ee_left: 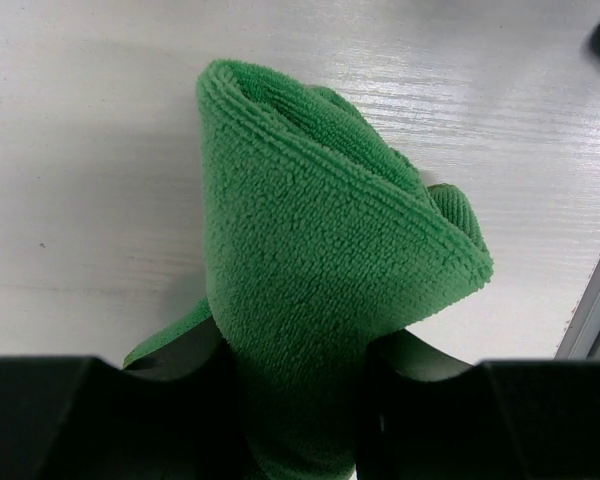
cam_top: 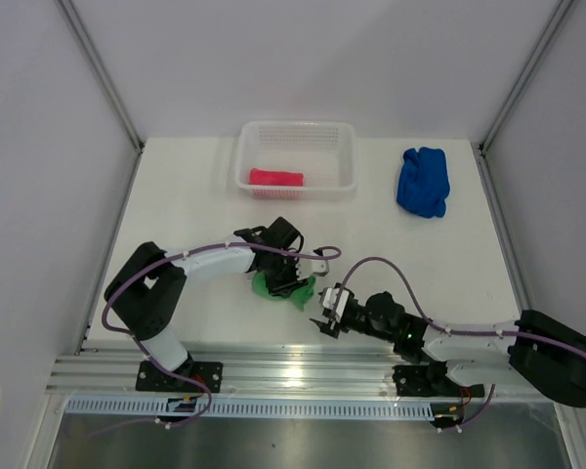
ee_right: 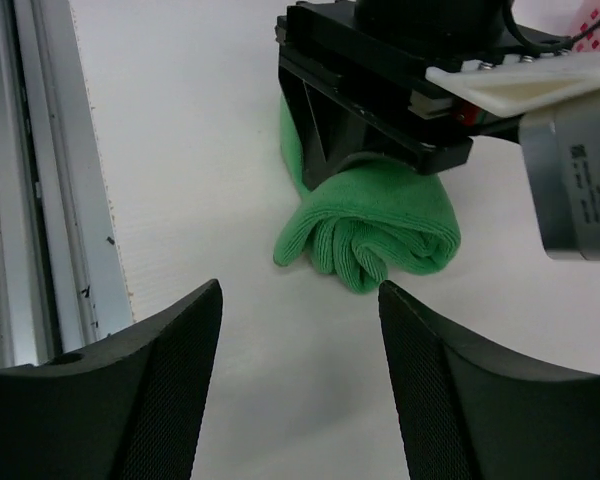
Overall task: Roll the towels
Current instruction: Roll the towel
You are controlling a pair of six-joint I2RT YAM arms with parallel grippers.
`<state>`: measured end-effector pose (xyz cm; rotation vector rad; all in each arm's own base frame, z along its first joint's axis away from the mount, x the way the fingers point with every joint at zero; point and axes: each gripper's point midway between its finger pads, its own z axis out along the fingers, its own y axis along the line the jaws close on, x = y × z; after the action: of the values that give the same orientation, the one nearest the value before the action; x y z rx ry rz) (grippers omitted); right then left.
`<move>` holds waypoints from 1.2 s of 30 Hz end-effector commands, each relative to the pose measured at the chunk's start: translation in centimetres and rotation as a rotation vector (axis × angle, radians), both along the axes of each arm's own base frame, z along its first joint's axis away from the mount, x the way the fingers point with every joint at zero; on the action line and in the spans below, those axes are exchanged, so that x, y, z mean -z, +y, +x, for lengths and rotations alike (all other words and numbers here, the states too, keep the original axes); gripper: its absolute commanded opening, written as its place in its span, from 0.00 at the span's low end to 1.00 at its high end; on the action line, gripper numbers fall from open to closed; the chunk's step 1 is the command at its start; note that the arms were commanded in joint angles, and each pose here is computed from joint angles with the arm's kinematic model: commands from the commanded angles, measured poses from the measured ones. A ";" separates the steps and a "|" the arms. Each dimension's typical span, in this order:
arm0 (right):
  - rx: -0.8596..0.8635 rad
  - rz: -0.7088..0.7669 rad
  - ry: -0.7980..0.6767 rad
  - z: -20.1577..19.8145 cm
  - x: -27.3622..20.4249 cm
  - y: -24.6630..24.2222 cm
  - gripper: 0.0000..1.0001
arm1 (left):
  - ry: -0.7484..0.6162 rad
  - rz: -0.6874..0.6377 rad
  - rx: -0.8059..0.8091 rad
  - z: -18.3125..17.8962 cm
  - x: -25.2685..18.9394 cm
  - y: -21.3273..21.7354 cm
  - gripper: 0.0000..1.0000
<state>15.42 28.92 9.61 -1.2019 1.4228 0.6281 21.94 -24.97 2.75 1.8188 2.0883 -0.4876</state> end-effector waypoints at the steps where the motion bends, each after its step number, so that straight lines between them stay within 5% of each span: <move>1: 0.023 0.096 -0.159 1.5 -2.9 1.7 0.67 | 0.067 0.014 -0.030 -1.2 0.6 0.9 0.31; 7: 0.238 0.140 -0.216 5.1 -2.7 1.4 0.71 | 0.067 0.005 -0.032 -1.4 0.5 0.9 0.33; 9: 0.266 0.182 -0.215 5.6 -3.0 1.4 0.81 | 0.066 0.007 -0.030 -1.4 0.6 0.9 0.33; 10: 0.254 0.194 -0.209 5.5 -3.1 1.6 0.96 | 0.068 0.012 -0.032 -1.4 0.8 1.0 0.33; 20: 0.044 0.215 -0.123 2.9 -2.7 3.3 0.99 | 0.054 0.004 -0.033 -0.9 0.2 0.6 0.34; 36: 0.014 0.163 -0.081 5.1 -0.3 5.1 0.99 | 0.082 0.005 0.001 -1.7 0.5 0.8 0.35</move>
<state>20.37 32.23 7.85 -1.0899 1.3707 0.6054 21.78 -25.02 2.74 1.8042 2.0918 -0.5194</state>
